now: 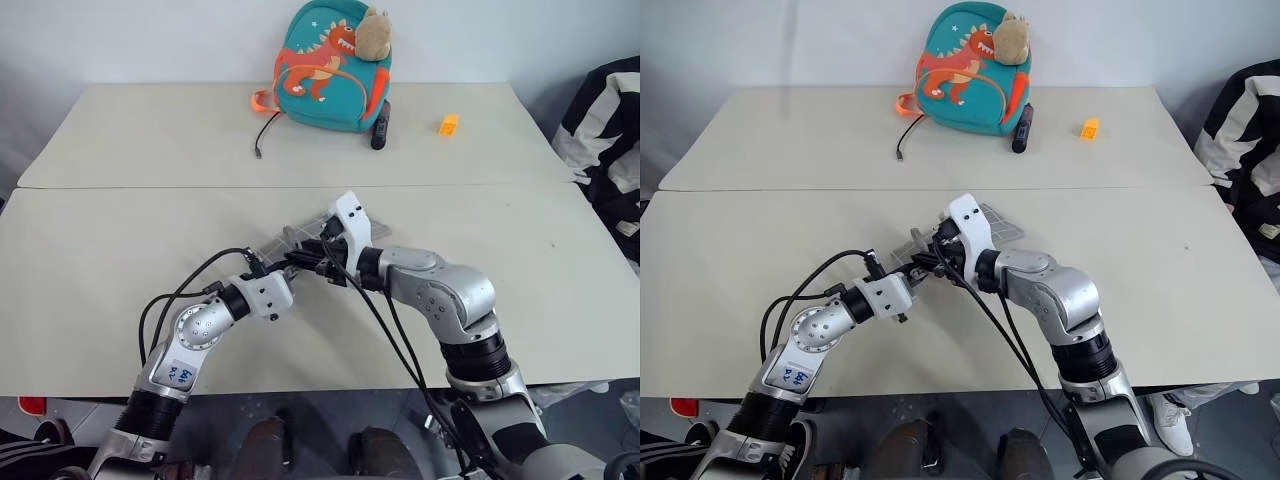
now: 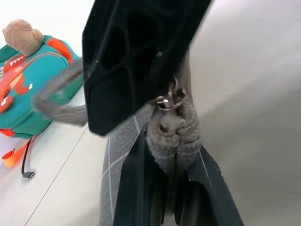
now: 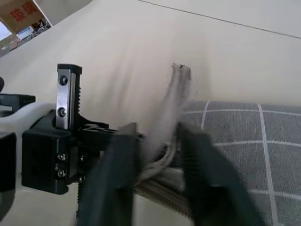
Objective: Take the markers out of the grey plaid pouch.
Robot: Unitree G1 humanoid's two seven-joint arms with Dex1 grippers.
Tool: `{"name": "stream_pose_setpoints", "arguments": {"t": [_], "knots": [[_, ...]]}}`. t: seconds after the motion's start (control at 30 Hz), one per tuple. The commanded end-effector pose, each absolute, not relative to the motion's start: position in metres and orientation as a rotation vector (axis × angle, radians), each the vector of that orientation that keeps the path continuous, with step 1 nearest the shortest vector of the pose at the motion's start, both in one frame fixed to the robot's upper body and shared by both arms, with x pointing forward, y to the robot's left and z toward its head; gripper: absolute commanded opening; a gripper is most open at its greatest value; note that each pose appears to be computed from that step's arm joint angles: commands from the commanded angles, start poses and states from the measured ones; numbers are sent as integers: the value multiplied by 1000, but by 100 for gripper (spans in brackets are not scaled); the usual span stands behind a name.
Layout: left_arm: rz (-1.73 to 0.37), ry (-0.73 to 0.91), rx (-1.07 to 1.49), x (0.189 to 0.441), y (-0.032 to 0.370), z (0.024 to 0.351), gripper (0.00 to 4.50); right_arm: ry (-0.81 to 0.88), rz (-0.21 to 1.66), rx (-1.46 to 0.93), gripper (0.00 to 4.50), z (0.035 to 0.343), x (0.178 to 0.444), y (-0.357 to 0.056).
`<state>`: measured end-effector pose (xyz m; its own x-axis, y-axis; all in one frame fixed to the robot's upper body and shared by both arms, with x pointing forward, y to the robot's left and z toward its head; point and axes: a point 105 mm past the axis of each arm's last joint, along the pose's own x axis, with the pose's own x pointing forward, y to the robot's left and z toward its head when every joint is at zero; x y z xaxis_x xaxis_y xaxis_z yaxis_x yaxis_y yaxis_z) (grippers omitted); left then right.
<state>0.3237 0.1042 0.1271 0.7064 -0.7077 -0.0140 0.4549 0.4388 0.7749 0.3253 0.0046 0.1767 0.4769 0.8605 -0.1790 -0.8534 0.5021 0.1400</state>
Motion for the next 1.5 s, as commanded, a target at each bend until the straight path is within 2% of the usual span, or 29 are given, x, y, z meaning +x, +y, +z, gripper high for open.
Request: {"name": "stream_pose_setpoints", "arguments": {"t": [0.03,0.17,0.23,0.37,0.63,0.83,1.0,1.17,1.27,1.5], "knots": [[-739,-389,832,319,98,138,0,197,1055,44,3,187,325,2],[-726,-402,736,318,101,145,0,147,1037,62,3,196,329,-3],[-698,-413,563,317,108,156,0,116,1022,69,3,201,332,-8],[-741,-440,420,308,119,168,0,62,958,75,3,209,343,-27],[-694,-410,334,311,156,176,0,8,805,24,3,217,370,-75],[-755,-384,229,305,170,179,0,21,687,-45,3,211,387,-120],[-819,-325,185,302,172,172,0,7,682,-45,3,213,388,-124],[-832,-296,180,302,172,168,0,-48,819,-10,3,224,372,-103],[-835,-294,179,304,170,169,0,-65,883,17,63,228,362,-99],[-833,-281,165,307,169,168,0,-216,948,19,291,263,349,-100]]}}
